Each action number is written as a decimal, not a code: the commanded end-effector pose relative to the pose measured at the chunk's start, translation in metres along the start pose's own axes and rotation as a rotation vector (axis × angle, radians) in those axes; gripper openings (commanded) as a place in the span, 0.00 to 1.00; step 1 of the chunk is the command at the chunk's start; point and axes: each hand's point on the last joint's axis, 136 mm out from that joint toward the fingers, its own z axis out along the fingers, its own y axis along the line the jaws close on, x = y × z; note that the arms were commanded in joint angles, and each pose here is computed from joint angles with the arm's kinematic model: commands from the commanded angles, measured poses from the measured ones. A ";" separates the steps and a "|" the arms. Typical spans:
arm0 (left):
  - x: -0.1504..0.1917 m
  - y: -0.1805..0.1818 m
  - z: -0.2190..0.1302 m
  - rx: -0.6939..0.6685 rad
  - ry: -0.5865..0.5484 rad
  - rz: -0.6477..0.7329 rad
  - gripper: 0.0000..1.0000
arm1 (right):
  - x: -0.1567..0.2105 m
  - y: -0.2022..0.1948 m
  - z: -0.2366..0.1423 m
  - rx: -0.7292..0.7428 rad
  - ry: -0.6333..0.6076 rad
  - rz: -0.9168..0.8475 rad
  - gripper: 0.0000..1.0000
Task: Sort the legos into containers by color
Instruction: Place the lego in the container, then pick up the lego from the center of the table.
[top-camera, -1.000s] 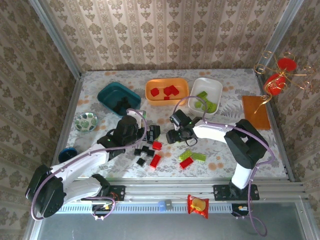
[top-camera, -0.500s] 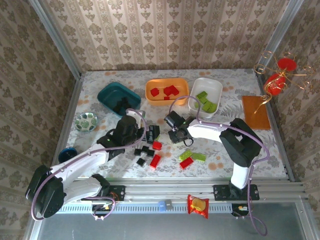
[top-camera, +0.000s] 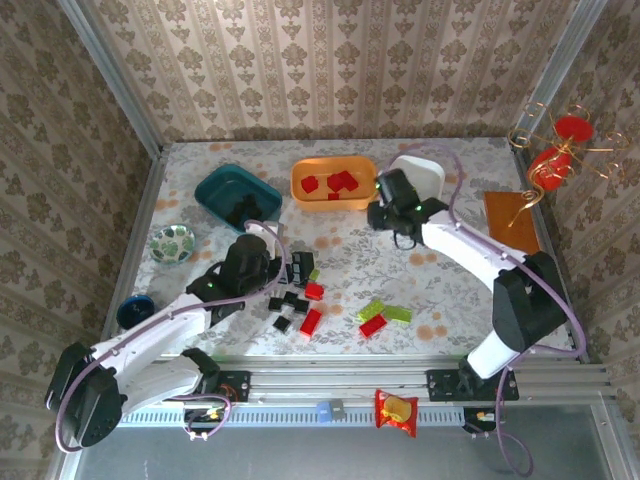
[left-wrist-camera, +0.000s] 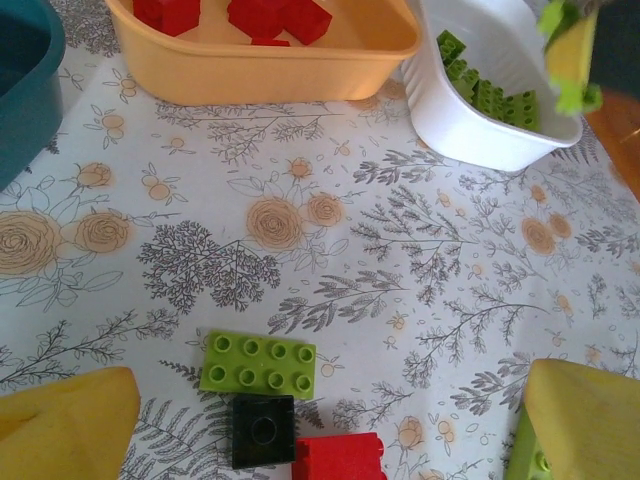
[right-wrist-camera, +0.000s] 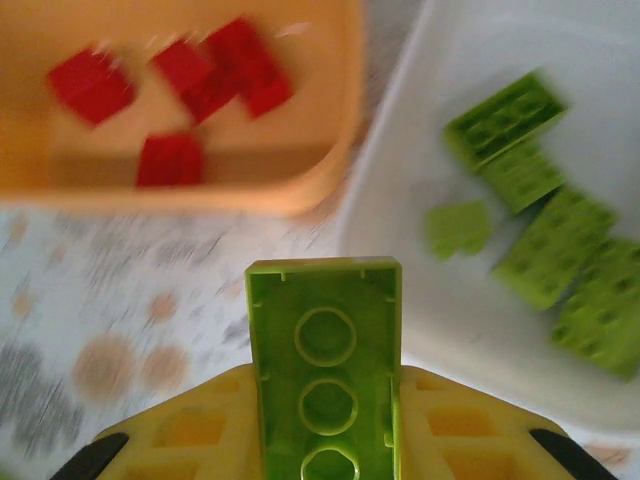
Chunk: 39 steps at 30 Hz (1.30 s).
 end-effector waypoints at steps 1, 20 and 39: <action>0.007 0.010 -0.005 -0.036 0.014 -0.008 1.00 | -0.007 -0.028 0.029 0.102 0.043 0.057 0.25; 0.032 0.026 -0.010 -0.116 0.121 0.000 1.00 | -0.040 -0.009 0.019 0.078 0.004 0.054 0.76; 0.069 0.029 0.062 -0.239 0.375 0.164 0.84 | 0.044 0.007 -0.013 0.003 0.025 0.021 0.77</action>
